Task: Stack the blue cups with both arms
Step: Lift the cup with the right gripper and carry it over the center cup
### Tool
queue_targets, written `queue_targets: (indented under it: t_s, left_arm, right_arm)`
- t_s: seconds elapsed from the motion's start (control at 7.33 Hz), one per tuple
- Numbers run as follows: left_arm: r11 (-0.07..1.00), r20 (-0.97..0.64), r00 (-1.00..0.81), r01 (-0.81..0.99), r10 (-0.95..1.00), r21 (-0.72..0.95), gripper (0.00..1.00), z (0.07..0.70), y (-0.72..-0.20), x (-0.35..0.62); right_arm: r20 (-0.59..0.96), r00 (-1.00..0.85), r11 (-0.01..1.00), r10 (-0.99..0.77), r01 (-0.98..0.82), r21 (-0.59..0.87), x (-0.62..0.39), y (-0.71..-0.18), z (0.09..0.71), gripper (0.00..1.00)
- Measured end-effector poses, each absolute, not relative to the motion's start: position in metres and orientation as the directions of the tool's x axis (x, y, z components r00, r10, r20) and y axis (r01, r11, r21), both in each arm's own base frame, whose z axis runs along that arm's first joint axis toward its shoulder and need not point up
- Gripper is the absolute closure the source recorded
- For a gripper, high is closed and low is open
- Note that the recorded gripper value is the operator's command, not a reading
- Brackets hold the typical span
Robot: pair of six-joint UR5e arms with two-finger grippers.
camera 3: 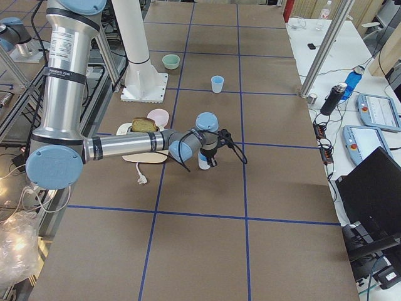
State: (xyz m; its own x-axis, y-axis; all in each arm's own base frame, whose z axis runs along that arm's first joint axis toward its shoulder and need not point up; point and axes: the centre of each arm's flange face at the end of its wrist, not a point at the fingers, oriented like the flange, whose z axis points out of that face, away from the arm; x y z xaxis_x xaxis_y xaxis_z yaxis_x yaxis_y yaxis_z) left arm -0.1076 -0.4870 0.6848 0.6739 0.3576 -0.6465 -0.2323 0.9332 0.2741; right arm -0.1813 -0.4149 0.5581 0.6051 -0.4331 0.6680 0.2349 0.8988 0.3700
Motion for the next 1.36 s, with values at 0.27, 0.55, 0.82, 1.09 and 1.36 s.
queue_targets:
  t_s: [0.27,0.55,0.82,1.09,1.36]
  left_arm:
    - [0.933,-0.647,0.673,-0.233,0.358,0.274,0.01,0.686,-0.484,-0.107]
    - [0.934,-0.649,0.673,-0.233,0.355,0.27,0.01,0.688,-0.482,-0.107]
    - [0.937,-0.653,0.672,-0.232,0.349,0.262,0.01,0.692,-0.477,-0.107]
    - [0.938,-0.654,0.672,-0.231,0.346,0.259,0.01,0.695,-0.474,-0.106]
    - [0.939,-0.656,0.672,-0.23,0.344,0.256,0.01,0.697,-0.473,-0.106]
  right_arm:
    - [0.701,0.57,0.9,-0.43,0.204,0.386,-0.184,-0.428,0.523,1.0]
    - [0.762,0.564,0.941,-0.317,0.087,0.327,-0.214,-0.486,0.437,1.0]
    - [0.818,0.552,0.978,-0.164,-0.016,0.207,-0.263,-0.527,0.32,1.0]
    - [0.832,0.554,0.99,-0.034,-0.097,0.105,-0.337,-0.52,0.21,1.0]
    - [0.817,0.573,0.982,0.064,-0.183,0.051,-0.42,-0.477,0.128,1.0]
